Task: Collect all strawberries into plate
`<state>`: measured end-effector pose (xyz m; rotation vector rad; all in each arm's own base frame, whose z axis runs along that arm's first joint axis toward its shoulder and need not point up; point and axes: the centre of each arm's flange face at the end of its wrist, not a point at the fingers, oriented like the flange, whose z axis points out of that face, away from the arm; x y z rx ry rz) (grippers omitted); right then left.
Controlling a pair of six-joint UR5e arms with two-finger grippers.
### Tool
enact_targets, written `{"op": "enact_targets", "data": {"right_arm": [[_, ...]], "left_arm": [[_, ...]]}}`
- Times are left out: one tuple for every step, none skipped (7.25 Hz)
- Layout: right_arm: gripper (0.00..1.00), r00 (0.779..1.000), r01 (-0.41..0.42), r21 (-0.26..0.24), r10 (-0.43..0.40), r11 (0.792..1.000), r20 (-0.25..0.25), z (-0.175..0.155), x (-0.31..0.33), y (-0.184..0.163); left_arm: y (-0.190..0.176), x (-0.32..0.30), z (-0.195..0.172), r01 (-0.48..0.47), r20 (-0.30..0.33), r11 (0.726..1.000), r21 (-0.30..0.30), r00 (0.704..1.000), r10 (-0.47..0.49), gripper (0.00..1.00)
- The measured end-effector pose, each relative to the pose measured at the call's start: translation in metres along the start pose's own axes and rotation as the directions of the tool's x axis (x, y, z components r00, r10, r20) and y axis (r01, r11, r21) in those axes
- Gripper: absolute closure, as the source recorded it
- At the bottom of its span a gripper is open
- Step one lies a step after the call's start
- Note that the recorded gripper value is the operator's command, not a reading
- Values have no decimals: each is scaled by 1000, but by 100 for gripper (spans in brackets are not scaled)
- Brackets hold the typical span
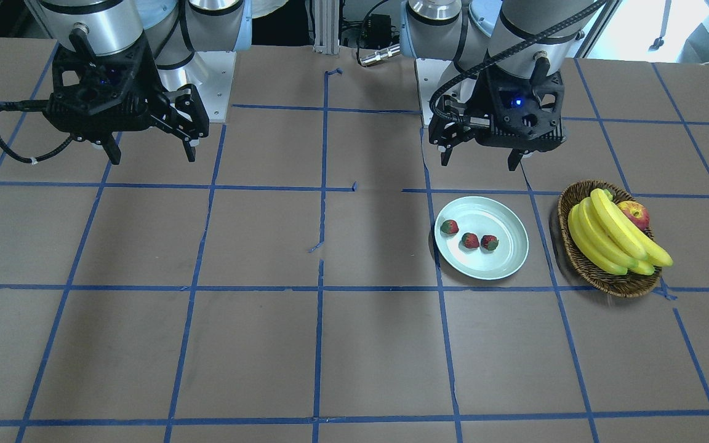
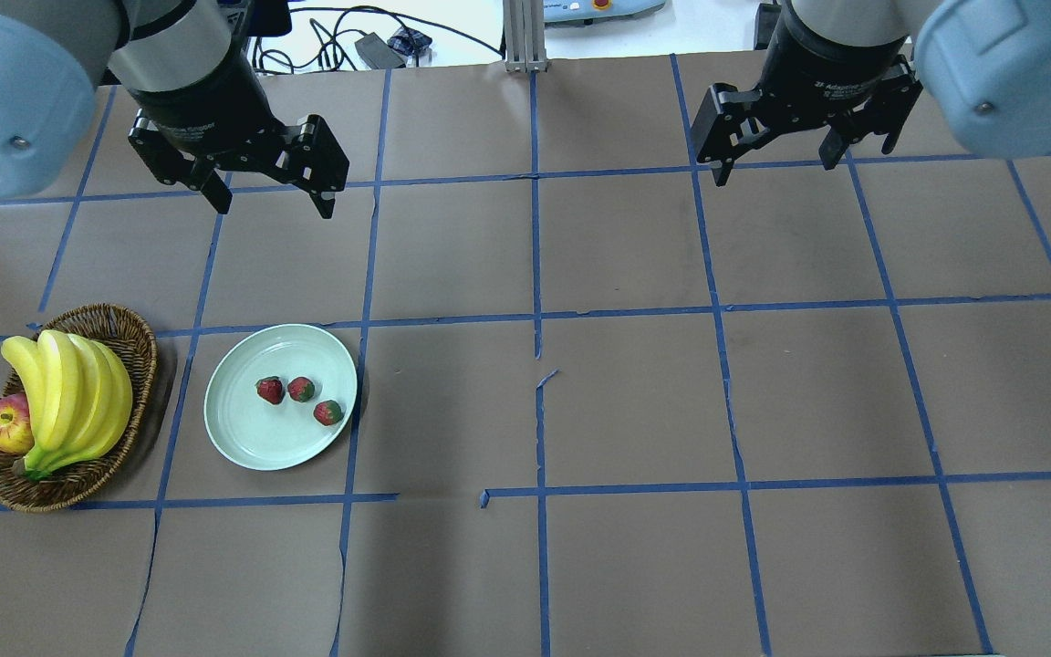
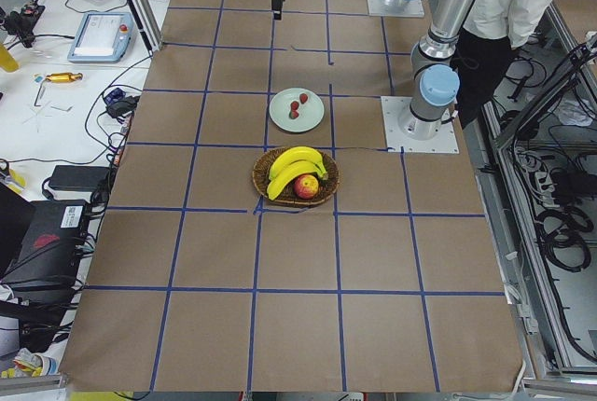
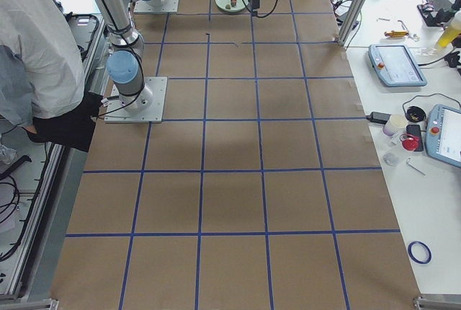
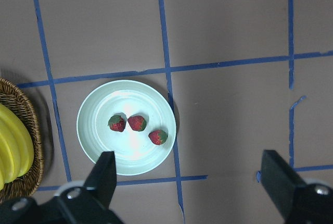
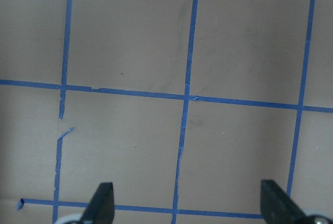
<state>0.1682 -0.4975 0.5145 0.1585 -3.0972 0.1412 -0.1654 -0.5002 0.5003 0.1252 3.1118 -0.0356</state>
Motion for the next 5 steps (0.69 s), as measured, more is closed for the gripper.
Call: {"op": "enact_targets", "data": {"right_arm": [[0,1000,-2,-1,2,1000,2,0,0,-1],[0,1000,-6,1,6,1000,2,0,0,-2],[0,1000,-11,12,11,1000,2,0,0,-5],[0,1000,-17,27,17,999,8,-1,-1,-7],[0,999,-25,35,24,999,22,-2,-2,-8]], "left_arm": [[-1,0,2,11,-2,1000,-3,1000,-11,0],[-2,0,3,32,-3,999,-6,999,-32,0],[-3,1,6,47,-3,999,-9,999,-47,0],[-3,1,7,66,-3,998,-12,998,-66,0],[-3,1,8,90,-4,996,-13,996,-90,0]]}}
